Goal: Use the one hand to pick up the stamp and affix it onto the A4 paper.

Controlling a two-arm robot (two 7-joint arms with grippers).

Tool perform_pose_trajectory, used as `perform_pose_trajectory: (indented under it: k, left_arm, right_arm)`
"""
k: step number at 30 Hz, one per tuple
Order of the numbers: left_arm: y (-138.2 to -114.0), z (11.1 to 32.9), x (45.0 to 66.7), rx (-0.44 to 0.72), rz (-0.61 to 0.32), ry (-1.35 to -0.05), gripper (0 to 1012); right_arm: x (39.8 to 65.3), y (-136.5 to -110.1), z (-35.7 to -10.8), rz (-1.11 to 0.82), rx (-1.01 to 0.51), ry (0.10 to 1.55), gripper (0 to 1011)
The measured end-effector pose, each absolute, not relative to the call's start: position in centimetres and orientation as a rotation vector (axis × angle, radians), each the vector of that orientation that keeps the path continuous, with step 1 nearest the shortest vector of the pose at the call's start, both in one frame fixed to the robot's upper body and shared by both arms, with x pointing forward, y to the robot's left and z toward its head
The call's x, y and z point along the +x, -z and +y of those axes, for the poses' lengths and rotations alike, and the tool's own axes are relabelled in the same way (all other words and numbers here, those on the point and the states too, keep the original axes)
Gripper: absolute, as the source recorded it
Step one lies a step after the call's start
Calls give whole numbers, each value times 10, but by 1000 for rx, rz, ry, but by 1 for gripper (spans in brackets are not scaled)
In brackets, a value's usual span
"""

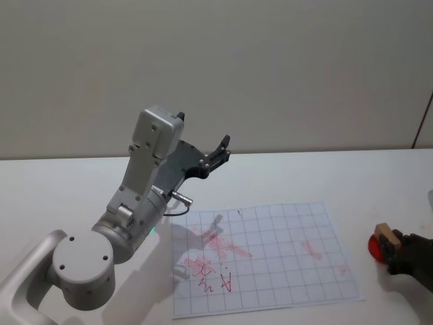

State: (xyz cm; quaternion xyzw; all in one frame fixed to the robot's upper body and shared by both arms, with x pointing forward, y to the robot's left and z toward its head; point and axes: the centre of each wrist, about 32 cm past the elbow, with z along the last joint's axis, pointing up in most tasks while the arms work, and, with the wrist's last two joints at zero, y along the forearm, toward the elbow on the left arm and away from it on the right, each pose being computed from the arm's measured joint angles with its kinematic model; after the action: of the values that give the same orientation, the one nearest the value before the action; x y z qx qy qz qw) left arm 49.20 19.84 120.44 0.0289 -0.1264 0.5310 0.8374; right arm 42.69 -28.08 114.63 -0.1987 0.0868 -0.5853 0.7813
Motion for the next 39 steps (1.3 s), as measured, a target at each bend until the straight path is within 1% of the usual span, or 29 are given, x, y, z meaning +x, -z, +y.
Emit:
perform_pose_trajectory:
  k: [1, 3, 11, 20, 25, 29, 35, 39]
  left_arm:
    - [-1204, 198, 492, 61, -268, -1124, 1001]
    - [-1204, 198, 492, 61, -268, -1124, 1001]
    - [-1204, 198, 492, 61, -268, -1124, 1001]
    - [-1204, 198, 492, 61, -268, -1124, 1001]
    - [-1204, 198, 492, 61, -268, -1124, 1001]
    - [-1204, 198, 492, 61, -268, -1124, 1001]
    - [-1204, 198, 492, 61, -268, -1124, 1001]
    - [-1204, 198, 492, 61, -268, -1124, 1001]
  right_arm:
    - [427, -1146, -281, 188, -430, 1264, 250]
    - [427, -1146, -281, 188, -430, 1262, 217]
    - [430, -1148, -279, 172, -407, 1233, 218]
    - [439, -1158, -271, 129, -327, 1160, 218]
    - [447, -1167, -261, 104, -265, 1096, 218]
    - [456, -1171, -247, 99, -220, 1034, 218]
    - [465, -1172, -235, 115, -205, 988, 218]
    - [470, -1170, -229, 142, -223, 973, 218]
